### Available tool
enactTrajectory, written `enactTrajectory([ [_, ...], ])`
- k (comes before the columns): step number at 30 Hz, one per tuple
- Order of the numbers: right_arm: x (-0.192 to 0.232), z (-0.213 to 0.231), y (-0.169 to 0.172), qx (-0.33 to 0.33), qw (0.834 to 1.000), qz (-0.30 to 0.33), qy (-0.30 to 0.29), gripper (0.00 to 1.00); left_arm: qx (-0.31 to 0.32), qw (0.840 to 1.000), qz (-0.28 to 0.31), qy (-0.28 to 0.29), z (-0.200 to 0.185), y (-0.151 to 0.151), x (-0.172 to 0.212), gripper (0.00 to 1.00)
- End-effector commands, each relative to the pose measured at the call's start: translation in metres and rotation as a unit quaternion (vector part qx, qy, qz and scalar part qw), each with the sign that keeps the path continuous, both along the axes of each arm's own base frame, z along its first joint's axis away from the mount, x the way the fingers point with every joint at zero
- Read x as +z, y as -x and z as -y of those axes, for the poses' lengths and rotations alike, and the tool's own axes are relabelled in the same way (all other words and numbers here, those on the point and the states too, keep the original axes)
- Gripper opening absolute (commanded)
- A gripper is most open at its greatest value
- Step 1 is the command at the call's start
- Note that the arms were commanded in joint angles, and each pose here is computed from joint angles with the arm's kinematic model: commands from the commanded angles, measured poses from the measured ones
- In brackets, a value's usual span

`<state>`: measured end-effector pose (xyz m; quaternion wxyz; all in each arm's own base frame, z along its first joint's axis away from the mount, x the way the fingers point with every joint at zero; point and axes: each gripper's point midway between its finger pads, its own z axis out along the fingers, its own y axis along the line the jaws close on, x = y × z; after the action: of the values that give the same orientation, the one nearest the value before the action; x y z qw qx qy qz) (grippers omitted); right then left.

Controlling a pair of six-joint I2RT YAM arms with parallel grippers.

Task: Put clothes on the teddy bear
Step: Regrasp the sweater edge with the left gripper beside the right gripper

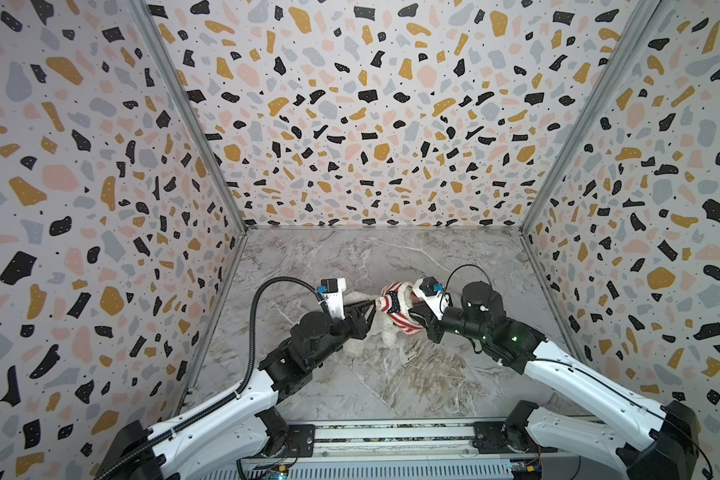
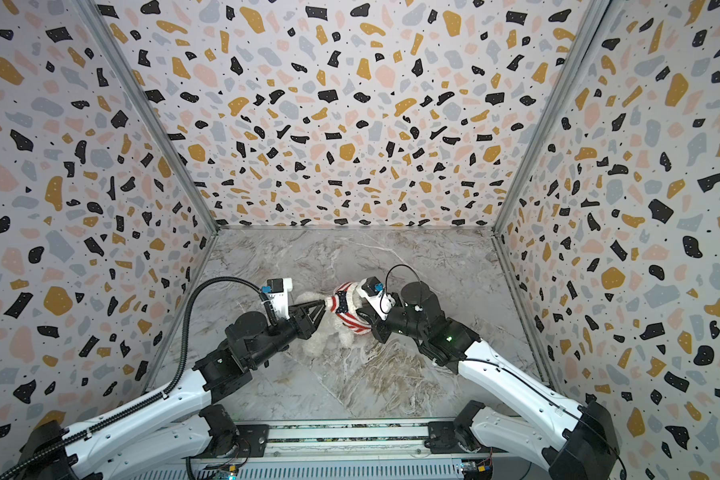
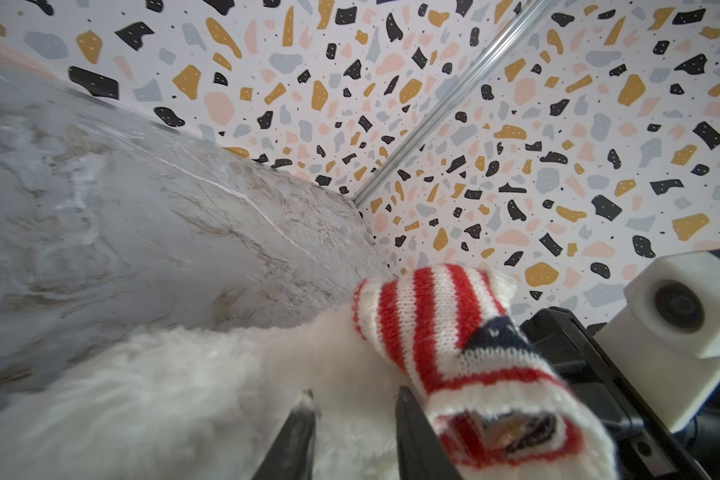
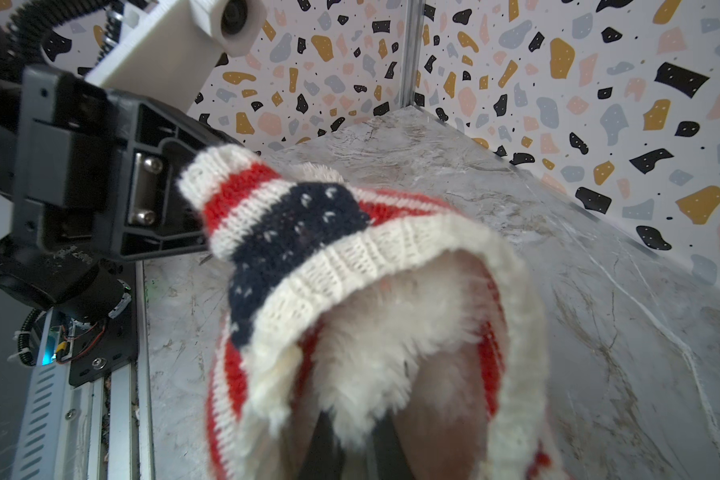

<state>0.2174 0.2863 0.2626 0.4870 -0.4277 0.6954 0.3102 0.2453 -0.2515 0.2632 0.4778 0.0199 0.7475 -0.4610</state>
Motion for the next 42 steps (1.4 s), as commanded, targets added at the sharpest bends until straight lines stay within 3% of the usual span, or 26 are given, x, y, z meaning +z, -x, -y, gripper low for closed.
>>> enactTrajectory([
  [1, 0.029, -0.003, 0.004, 0.017, 0.998, 0.046, -0.037, 0.00, -0.033, 0.999, 0.025, 0.006, 0.009, 0.005, 0.022, 0.32],
  [7, 0.026, -0.003, 0.007, 0.023, 0.998, 0.045, -0.034, 0.00, -0.051, 0.998, 0.044, 0.000, 0.019, 0.008, 0.033, 0.26],
  [23, 0.024, -0.001, 0.009, 0.024, 0.998, 0.044, -0.033, 0.00, -0.088, 0.993, 0.081, 0.003, 0.048, 0.021, 0.065, 0.30],
  [33, 0.027, 0.003, 0.014, 0.026, 0.997, 0.053, -0.039, 0.00, -0.027, 0.998, 0.035, 0.041, 0.012, 0.019, 0.043, 0.35],
  [42, 0.030, 0.003, 0.017, 0.032, 0.997, 0.057, -0.048, 0.00, -0.015, 0.994, 0.007, 0.109, -0.002, 0.017, 0.038, 0.30],
])
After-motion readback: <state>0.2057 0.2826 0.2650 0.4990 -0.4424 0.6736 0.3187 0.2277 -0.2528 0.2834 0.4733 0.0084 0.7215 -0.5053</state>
